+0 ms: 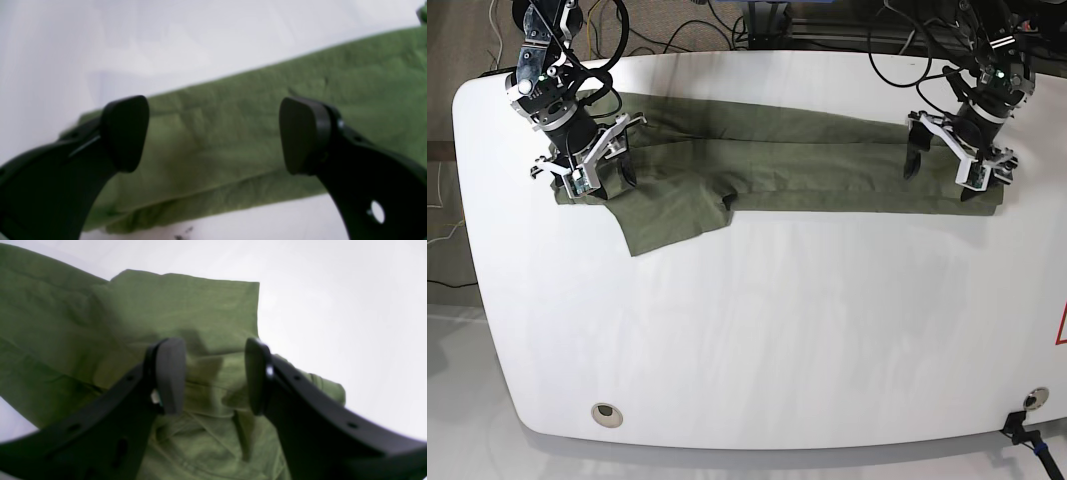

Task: Fold the T-shirt properly

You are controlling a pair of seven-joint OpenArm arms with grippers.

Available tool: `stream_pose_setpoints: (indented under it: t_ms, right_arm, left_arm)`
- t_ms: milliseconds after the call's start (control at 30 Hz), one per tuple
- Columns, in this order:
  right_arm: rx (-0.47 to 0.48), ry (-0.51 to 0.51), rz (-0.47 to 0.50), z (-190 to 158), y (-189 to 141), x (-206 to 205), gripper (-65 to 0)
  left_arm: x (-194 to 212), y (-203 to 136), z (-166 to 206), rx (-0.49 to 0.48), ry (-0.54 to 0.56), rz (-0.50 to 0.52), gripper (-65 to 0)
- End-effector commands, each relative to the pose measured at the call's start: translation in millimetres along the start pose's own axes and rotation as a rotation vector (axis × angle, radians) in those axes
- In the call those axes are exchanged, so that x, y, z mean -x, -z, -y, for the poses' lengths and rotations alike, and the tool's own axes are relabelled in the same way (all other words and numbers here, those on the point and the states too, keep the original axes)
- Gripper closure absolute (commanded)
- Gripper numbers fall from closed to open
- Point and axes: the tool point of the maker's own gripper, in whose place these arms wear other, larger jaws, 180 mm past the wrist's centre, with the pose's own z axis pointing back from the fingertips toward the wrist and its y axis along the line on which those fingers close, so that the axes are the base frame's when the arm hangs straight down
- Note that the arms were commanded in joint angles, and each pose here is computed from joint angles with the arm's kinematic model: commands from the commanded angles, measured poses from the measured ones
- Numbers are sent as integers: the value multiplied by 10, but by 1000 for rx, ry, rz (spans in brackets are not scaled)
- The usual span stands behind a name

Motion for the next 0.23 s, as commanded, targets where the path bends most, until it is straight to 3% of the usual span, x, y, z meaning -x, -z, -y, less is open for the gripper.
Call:
stream_pose_setpoints:
  t_ms: [0,200]
  right_arm:
    - [4,-11,48,16,-30,-136,-280]
    - [5,-10,46,19,-32,-125,-280]
  left_arm:
    - [-163,-17,-35,-4,11,57,-578]
    - [-153,-16,-16,1,11,55,-578]
